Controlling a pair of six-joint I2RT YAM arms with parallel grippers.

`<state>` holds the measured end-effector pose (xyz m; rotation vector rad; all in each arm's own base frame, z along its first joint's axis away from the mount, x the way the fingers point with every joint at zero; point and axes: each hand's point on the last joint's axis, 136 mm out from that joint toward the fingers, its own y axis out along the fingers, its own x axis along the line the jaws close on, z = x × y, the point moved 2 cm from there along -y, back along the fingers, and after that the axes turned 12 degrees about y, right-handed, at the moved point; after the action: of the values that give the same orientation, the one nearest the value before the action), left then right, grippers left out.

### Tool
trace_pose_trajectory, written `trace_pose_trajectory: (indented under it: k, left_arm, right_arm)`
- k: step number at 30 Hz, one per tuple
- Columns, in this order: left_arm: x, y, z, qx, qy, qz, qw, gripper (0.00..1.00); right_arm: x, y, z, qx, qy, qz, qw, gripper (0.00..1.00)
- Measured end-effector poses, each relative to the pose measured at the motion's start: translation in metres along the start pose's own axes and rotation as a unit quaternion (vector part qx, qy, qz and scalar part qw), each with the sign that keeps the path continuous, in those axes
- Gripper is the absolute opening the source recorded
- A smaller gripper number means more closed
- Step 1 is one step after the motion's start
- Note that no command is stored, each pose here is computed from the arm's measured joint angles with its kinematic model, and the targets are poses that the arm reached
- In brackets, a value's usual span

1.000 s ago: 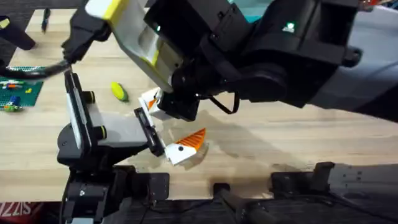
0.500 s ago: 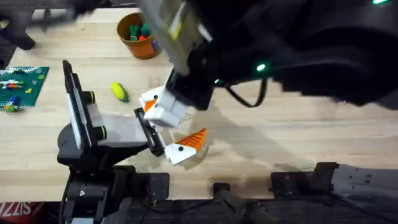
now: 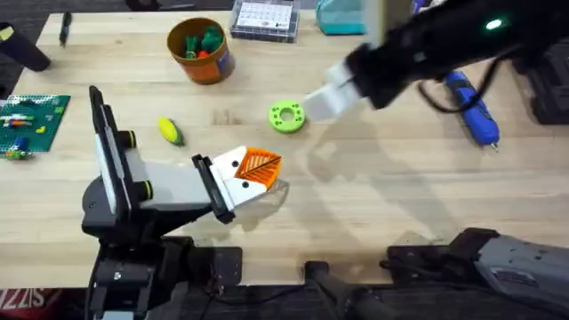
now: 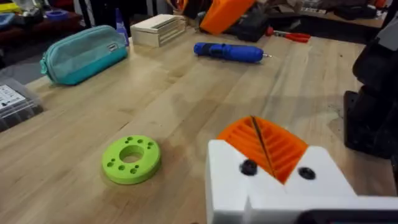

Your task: Pick up the gripper from the table and insert it into the empty holder that is missing its gripper. Then pick up a screw, insert it into the mounting hole, and use the screwdriver to tighten it. Finally, clean up the table by picking up the vegetable and placing it into the bucket.

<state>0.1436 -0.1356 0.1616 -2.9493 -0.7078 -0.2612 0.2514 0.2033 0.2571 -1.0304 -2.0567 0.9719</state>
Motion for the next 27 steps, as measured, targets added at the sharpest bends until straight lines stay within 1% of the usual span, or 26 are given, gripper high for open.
trace_pose_trajectory:
  k: [6,10,15,22,25,27]
  left_arm:
    - [0.0,0.0,0.0,0.0,0.0,0.0,1.0,0.018]
    - [0.0,0.0,0.0,0.0,0.0,0.0,1.0,0.018]
    - [0.0,0.0,0.0,0.0,0.0,0.0,1.0,0.018]
    - [0.0,0.0,0.0,0.0,0.0,0.0,1.0,0.018]
    - [0.0,0.0,0.0,0.0,0.0,0.0,1.0,0.018]
    - [0.0,0.0,0.0,0.0,0.0,0.0,1.0,0.018]
  right_arm:
    - [-0.076,-0.022,0.02,0.03,0.105,0.071,0.992,0.993]
    - [-0.128,-0.038,0.037,0.047,0.146,0.116,0.981,0.994]
    - [-0.179,-0.052,0.054,0.062,0.161,0.154,0.973,0.994]
    - [-0.245,-0.059,0.076,0.095,0.145,0.195,0.965,0.994]
    - [-0.265,-0.059,0.087,0.11,0.153,0.208,0.96,0.994]
    - [-0.278,-0.058,0.087,0.108,0.154,0.217,0.958,0.994]
